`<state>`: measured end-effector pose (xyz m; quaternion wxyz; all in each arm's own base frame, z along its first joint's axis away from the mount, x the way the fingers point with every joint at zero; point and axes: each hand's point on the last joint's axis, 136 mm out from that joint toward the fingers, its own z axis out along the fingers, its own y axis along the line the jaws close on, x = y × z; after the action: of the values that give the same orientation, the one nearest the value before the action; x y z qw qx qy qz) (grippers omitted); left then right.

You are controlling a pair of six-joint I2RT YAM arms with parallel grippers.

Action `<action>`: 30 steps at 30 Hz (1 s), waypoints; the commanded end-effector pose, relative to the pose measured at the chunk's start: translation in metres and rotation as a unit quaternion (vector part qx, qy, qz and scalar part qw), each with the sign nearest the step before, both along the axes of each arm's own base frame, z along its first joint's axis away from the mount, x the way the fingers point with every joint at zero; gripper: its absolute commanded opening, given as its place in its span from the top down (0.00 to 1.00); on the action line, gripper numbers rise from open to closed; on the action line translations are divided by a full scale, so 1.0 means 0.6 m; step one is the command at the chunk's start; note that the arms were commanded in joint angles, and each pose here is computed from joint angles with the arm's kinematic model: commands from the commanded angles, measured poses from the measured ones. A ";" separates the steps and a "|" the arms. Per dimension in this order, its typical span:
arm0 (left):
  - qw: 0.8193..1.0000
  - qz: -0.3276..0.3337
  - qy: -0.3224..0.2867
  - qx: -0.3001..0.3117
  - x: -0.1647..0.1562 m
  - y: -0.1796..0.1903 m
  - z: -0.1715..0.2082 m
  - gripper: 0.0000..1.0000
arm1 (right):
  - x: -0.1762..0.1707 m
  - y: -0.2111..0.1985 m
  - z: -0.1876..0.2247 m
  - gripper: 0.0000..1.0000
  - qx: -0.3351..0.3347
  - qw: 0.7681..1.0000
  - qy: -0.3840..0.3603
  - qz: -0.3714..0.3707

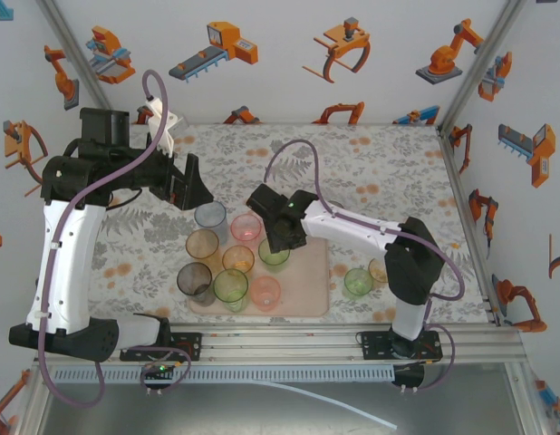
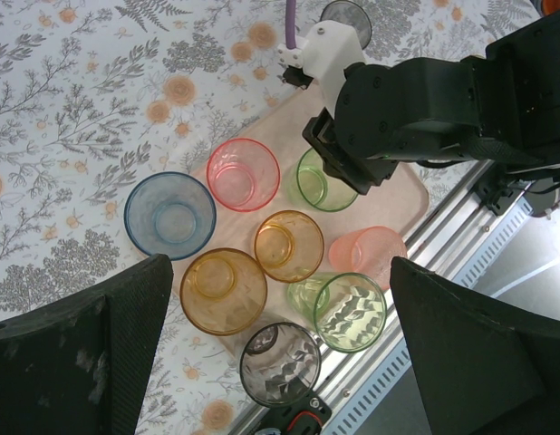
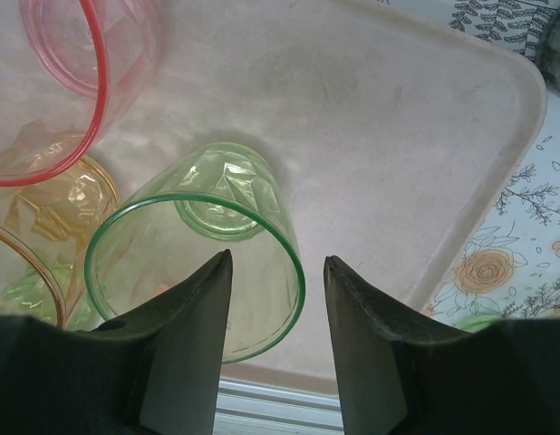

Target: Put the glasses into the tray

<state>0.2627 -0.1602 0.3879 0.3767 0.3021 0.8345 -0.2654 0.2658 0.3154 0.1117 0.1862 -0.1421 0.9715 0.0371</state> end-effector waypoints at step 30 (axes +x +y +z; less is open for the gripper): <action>0.999 -0.006 -0.005 0.037 -0.027 0.015 -0.045 0.07 | 0.020 -0.036 0.200 0.55 0.123 0.987 -0.092 -0.052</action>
<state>0.2485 -0.1510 0.3644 0.3668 0.3138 0.8420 -0.2410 0.2754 0.3098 0.2147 0.2687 -0.0993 0.9485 0.1349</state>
